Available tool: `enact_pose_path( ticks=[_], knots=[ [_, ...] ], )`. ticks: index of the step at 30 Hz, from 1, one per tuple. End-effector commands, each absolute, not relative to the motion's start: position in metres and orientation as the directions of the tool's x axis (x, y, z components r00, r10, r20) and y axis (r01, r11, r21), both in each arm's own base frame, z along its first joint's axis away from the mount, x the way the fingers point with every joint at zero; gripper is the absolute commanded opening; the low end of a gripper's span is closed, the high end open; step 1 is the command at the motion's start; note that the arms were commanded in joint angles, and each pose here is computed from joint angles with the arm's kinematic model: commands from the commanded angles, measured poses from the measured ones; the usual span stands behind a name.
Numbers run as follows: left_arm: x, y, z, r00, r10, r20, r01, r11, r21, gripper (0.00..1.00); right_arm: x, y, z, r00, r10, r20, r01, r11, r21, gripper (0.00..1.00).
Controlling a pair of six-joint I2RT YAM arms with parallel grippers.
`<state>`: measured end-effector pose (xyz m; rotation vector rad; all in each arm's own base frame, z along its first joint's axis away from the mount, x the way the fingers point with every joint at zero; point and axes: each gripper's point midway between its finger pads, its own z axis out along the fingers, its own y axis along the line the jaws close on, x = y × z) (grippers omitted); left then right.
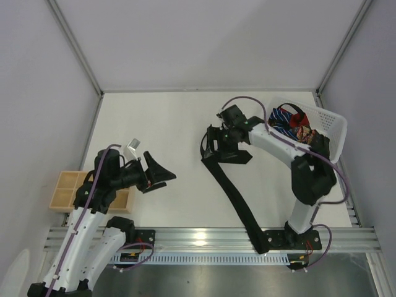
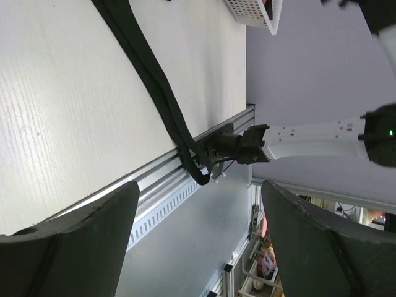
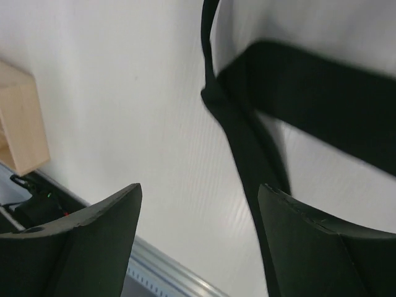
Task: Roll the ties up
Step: Move the tie to the center of the board, then flatten the tie
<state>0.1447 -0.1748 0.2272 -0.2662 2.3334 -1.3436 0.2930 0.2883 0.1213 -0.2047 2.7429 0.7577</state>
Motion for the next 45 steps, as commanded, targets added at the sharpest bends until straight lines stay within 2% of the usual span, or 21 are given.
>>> enact_pose_path(
  ticks=[1,6,15,21,24,27,28,29,30,31,32,34,36,37,38,39,40,41,42,43,45],
  knots=[
    [0.124,-0.176,0.221,-0.909,-0.383,-0.164,-0.044,0.481,-0.876,0.87,0.334,0.313,0.12,-0.9,-0.158,-0.407,-0.366,0.782,0.504,0.82],
    [0.114,-0.175,0.22,-0.908,-0.387,-0.158,-0.043,0.463,-0.885,0.88,0.356,0.32,0.089,-0.894,-0.218,-0.391,-0.404,0.769,0.496,0.81],
    [0.111,-0.176,0.219,-0.915,-0.373,-0.156,-0.036,0.458,-0.888,0.89,0.359,0.321,0.056,-0.9,-0.255,-0.355,-0.416,0.748,0.517,0.74],
    [0.11,-0.176,0.215,-0.921,-0.362,-0.146,-0.041,0.461,-0.886,0.89,0.36,0.328,0.05,-0.9,-0.257,-0.352,-0.42,0.728,0.542,0.65],
    [0.11,-0.177,0.215,-0.923,-0.359,-0.142,-0.042,0.46,-0.887,0.89,0.358,0.332,0.046,-0.908,-0.253,-0.335,-0.408,0.721,0.561,0.58],
    [0.111,-0.177,0.218,-0.922,-0.356,-0.15,-0.034,0.461,-0.887,0.89,0.361,0.338,0.046,-0.922,-0.232,-0.309,-0.377,0.716,0.587,0.36],
    [0.112,-0.177,0.219,-0.923,-0.354,-0.152,-0.031,0.462,-0.887,0.88,0.361,0.341,0.049,-0.928,-0.224,-0.296,-0.364,0.709,0.604,0.18],
    [0.113,-0.178,0.221,-0.923,-0.351,-0.156,-0.025,0.46,-0.888,0.88,0.368,0.348,0.061,-0.931,-0.206,-0.302,-0.357,0.693,0.627,0.1],
    [0.113,-0.178,0.224,-0.922,-0.35,-0.165,-0.014,0.457,-0.889,0.88,0.366,0.355,0.072,-0.933,-0.203,-0.297,-0.354,0.66,0.663,0.03],
    [0.115,-0.179,0.227,-0.921,-0.348,-0.174,-0.002,0.452,-0.892,0.88,0.374,0.363,0.096,-0.932,-0.173,-0.32,-0.355,0.623,0.697,0.0],
    [0.116,-0.179,0.23,-0.919,-0.351,-0.179,0.003,0.449,-0.893,0.88,0.373,0.367,0.107,-0.937,-0.158,-0.311,-0.341,0.595,0.728,0.0],
    [0.118,-0.18,0.238,-0.916,-0.351,-0.194,0.023,0.438,-0.899,0.88,0.374,0.383,0.158,-0.925,-0.147,-0.351,-0.379,0.445,0.812,0.0],
    [0.122,-0.182,0.249,-0.907,-0.355,-0.225,0.06,0.421,-0.905,0.88,0.361,0.384,0.205,-0.945,-0.112,-0.306,-0.326,0.323,0.888,0.0],
    [0.123,-0.183,0.253,-0.905,-0.362,-0.224,0.061,0.41,-0.91,0.89,0.364,0.386,0.225,-0.934,-0.085,-0.348,-0.358,0.26,0.897,0.0],
    [0.127,-0.185,0.262,-0.896,-0.367,-0.249,0.095,0.388,-0.917,0.9,0.361,0.383,0.237,-0.937,-0.07,-0.343,-0.35,0.231,0.908,0.0],
    [0.13,-0.186,0.261,-0.895,-0.375,-0.241,0.093,0.372,-0.923,0.9,0.35,0.379,0.249,-0.96,-0.063,-0.272,-0.279,0.202,0.939,0.0],
    [0.132,-0.188,0.264,-0.896,-0.397,-0.198,0.059,0.335,-0.94,0.9,0.347,0.38,0.261,-0.951,-0.062,-0.303,-0.309,0.149,0.939,0.0],
    [0.138,-0.191,0.275,-0.883,-0.411,-0.228,0.107,0.298,-0.949,0.91,0.337,0.379,0.267,-0.954,-0.091,-0.286,-0.295,0.109,0.949,0.0],
    [0.142,-0.192,0.269,-0.882,-0.425,-0.203,0.086,0.279,-0.956,0.91,0.33,0.38,0.284,-0.954,-0.089,-0.285,-0.291,0.062,0.955,0.0],
    [0.146,-0.193,0.275,-0.876,-0.453,-0.163,0.058,0.238,-0.97,0.91,0.322,0.377,0.275,-0.963,-0.097,-0.253,-0.259,0.059,0.964,0.0],
    [0.158,-0.193,0.284,-0.844,-0.506,-0.176,0.092,0.187,-0.978,0.92,0.306,0.376,0.288,-0.956,-0.114,-0.271,-0.274,0.012,0.962,0.0]
  ],
)
